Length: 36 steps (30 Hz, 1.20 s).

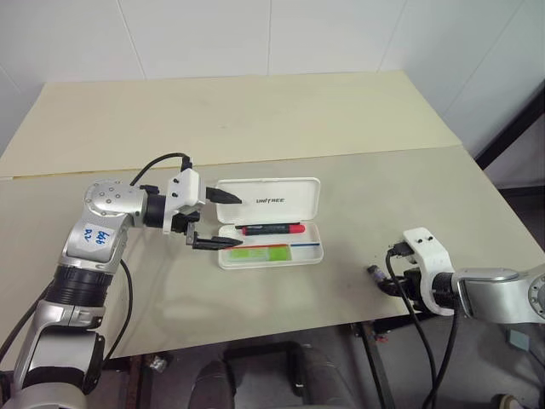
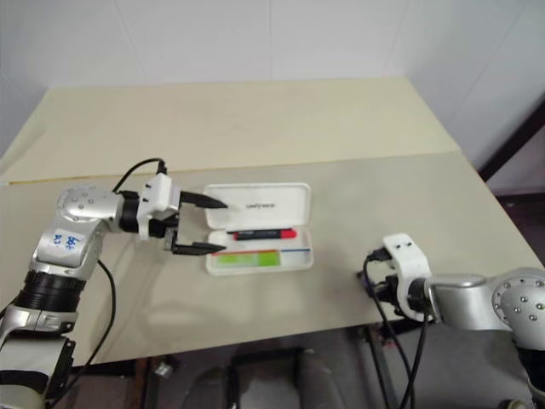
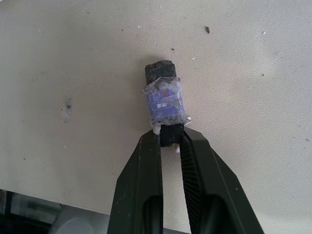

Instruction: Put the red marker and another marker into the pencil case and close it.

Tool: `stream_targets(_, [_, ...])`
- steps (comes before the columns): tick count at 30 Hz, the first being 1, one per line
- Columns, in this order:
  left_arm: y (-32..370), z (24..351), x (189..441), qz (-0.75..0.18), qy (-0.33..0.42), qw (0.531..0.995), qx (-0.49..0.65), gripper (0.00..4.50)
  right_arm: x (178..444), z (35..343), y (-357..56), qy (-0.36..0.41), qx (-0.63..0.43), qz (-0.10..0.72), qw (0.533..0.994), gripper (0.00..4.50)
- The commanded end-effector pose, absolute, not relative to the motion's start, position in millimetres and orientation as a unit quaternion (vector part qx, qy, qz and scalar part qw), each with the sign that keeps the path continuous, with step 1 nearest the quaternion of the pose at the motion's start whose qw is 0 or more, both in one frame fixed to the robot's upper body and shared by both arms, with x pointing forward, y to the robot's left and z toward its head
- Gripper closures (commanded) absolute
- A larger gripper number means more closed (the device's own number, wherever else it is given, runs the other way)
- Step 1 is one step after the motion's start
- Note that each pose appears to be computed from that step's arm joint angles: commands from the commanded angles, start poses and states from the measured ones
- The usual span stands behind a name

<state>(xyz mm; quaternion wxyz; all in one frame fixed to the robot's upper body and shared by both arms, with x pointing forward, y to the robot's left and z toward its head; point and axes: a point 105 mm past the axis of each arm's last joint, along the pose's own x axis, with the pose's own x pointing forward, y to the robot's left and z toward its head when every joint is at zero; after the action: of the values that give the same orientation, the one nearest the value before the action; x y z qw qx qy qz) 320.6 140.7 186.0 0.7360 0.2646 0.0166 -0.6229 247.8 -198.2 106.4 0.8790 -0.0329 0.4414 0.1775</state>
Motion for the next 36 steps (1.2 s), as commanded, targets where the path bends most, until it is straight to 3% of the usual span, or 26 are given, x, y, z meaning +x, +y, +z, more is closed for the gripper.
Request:
stream_targets(1, [143,197,317,-0.616,-0.004,0.739,0.272,0.00,253,116,-206,0.430,-0.078,0.176,0.882,4.26])
stream_targets(5, [145,196,316,-0.613,-0.003,0.742,0.272,0.00,259,139,-203,0.360,-0.243,0.232,0.871,4.26])
stream_targets(10, [145,195,315,-0.612,-0.002,0.743,0.270,0.00,270,155,-194,0.298,-0.297,0.309,0.853,4.26])
stream_targets(18, [148,198,315,-0.609,0.001,0.744,0.274,0.00,282,173,-137,0.226,-0.318,0.468,0.793,4.26])
stream_targets(27, [156,201,312,-0.598,0.006,0.750,0.283,0.00,297,166,-93,0.214,-0.339,0.539,0.741,4.26])
stream_targets(36, [162,202,307,-0.583,0.010,0.761,0.284,0.00,308,152,-101,0.233,-0.381,0.561,0.697,4.26])
